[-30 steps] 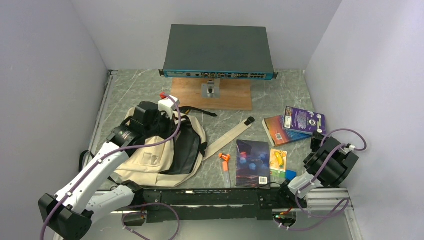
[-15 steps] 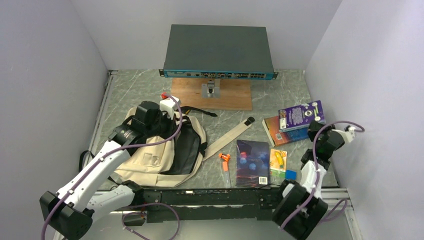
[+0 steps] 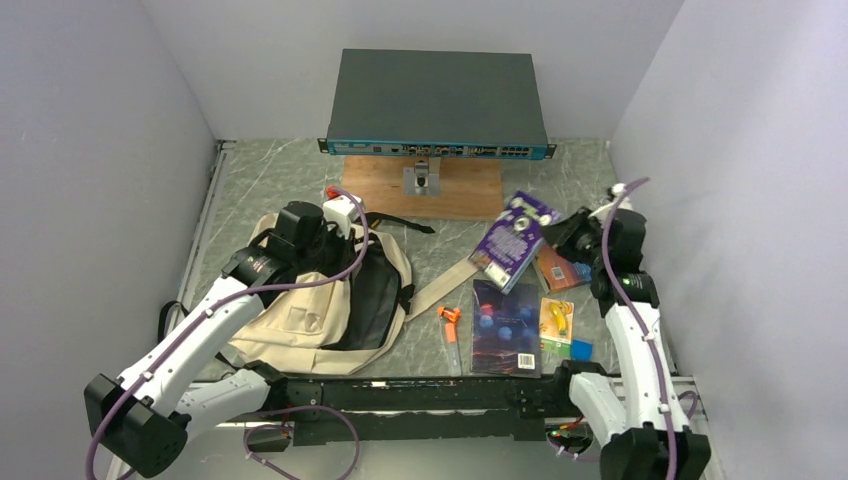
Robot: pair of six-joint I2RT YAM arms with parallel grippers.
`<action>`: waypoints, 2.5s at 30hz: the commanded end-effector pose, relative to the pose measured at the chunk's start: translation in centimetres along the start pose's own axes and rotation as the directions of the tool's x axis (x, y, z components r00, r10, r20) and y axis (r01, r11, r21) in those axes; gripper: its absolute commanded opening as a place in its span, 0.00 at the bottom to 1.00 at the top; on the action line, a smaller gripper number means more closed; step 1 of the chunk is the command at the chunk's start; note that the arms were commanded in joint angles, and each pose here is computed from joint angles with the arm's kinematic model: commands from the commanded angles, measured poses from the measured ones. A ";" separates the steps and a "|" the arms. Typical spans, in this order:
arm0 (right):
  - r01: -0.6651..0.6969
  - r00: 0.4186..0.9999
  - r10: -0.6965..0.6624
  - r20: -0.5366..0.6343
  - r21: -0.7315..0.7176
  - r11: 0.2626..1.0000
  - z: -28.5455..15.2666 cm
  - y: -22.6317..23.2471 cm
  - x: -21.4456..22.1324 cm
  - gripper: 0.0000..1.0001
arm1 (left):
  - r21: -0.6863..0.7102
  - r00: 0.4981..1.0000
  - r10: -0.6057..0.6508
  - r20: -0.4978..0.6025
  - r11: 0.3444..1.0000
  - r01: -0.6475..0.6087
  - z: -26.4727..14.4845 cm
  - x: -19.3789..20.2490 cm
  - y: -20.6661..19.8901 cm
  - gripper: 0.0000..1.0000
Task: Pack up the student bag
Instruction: Pick up the book from the center of the board.
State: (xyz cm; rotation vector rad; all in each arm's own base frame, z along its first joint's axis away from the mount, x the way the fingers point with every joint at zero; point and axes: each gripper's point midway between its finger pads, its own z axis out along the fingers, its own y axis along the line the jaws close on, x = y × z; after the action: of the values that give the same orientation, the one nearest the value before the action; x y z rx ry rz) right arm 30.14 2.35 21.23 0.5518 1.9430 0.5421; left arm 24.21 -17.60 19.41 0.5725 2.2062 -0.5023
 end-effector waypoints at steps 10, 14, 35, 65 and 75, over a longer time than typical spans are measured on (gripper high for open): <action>-0.039 0.848 -0.369 -0.380 -0.739 0.673 -10.9 17.5 7.5 0.00 | 0.208 0.982 -0.121 0.143 0.974 0.089 -3.9 -2.4 -4.4 0.99; -0.107 0.812 -0.444 -0.379 -0.845 0.525 -12.7 22.3 8.7 0.00 | 0.354 0.955 -0.217 0.202 0.925 0.135 -6.6 -3.4 -7.1 1.00; -0.384 0.729 -0.541 -0.420 -0.905 0.186 -16.3 30.9 12.2 0.00 | 0.748 0.775 -0.601 0.195 0.603 0.279 -15.6 -4.8 -12.7 0.96; -0.600 0.794 0.020 -0.608 -0.777 0.193 -17.2 33.1 12.6 0.83 | 0.716 0.333 -0.814 0.476 0.578 0.392 -20.5 -13.4 -6.0 0.00; -0.706 0.707 0.092 -0.701 -0.691 0.155 -19.1 35.3 14.8 0.53 | 0.786 0.244 -0.875 0.419 0.484 0.386 -18.6 -13.4 -5.3 0.00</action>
State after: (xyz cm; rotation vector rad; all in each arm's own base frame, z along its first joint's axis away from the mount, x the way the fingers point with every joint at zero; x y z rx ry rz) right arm 11.99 36.77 36.43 -0.0003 1.5449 2.2256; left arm 18.46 -16.24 38.86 -0.4140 1.3981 -1.4614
